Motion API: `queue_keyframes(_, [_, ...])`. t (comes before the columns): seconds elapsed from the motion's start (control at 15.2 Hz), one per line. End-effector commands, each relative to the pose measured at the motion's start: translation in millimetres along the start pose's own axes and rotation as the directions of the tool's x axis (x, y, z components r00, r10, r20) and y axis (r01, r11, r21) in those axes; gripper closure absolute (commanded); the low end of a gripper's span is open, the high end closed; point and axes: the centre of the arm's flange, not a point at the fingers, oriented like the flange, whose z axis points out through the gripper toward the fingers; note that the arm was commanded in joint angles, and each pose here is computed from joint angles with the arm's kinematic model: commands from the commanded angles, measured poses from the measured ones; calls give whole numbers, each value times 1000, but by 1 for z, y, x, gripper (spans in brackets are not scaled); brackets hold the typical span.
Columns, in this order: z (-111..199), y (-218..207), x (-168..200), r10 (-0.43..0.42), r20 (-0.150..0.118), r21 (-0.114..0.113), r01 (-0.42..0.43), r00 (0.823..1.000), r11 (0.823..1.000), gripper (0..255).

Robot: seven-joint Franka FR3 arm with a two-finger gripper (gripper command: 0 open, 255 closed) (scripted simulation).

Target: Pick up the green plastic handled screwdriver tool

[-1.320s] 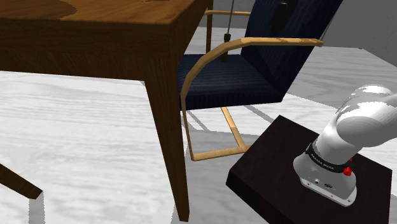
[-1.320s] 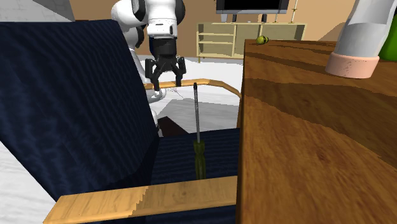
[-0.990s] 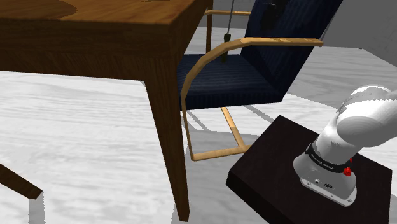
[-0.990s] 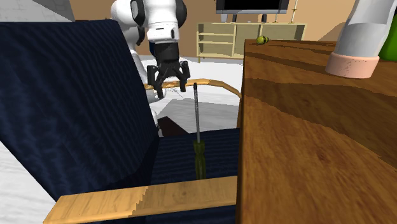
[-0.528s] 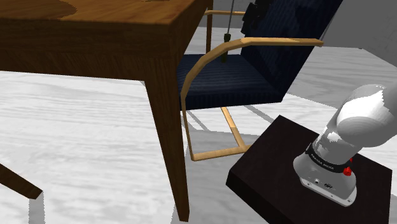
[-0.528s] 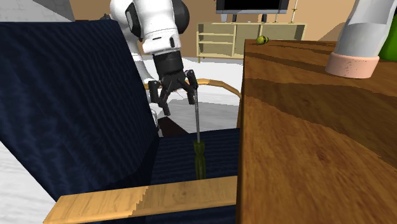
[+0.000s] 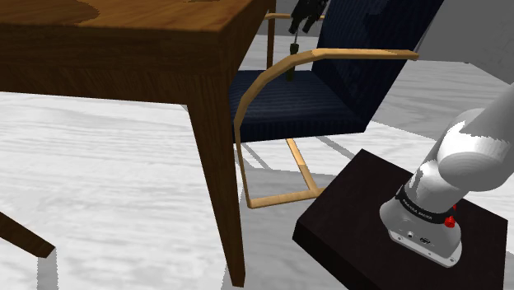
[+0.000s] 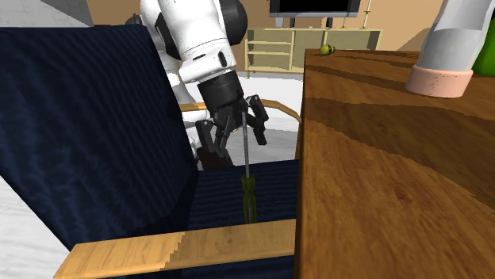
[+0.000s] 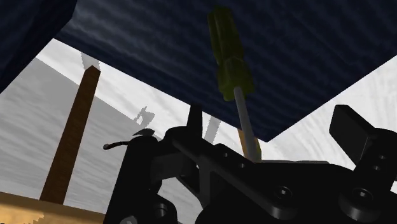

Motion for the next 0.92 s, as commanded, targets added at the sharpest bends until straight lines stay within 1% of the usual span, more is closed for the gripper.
queue_keyframes(0.0, [18,14,4,18,-1,9,-18,1000,1000,0])
queue_keyframes(0.4, [47,18,-8,18,-1,9,-18,1000,1000,0])
queue_keyframes(0.53, [49,18,-9,18,-1,9,-18,1000,1000,0])
queue_keyframes(0.59, [46,16,-5,18,-1,8,-18,1000,1000,255])
queue_keyframes(0.66, [43,18,-4,18,-1,8,-18,1000,1000,255])
queue_keyframes(0.73, [48,18,-7,18,0,8,-18,1000,1000,255])
queue_keyframes(0.79, [43,23,-8,19,0,8,-19,1000,1000,255])
queue_keyframes(0.86, [47,25,-10,18,0,8,-18,1000,1000,255])
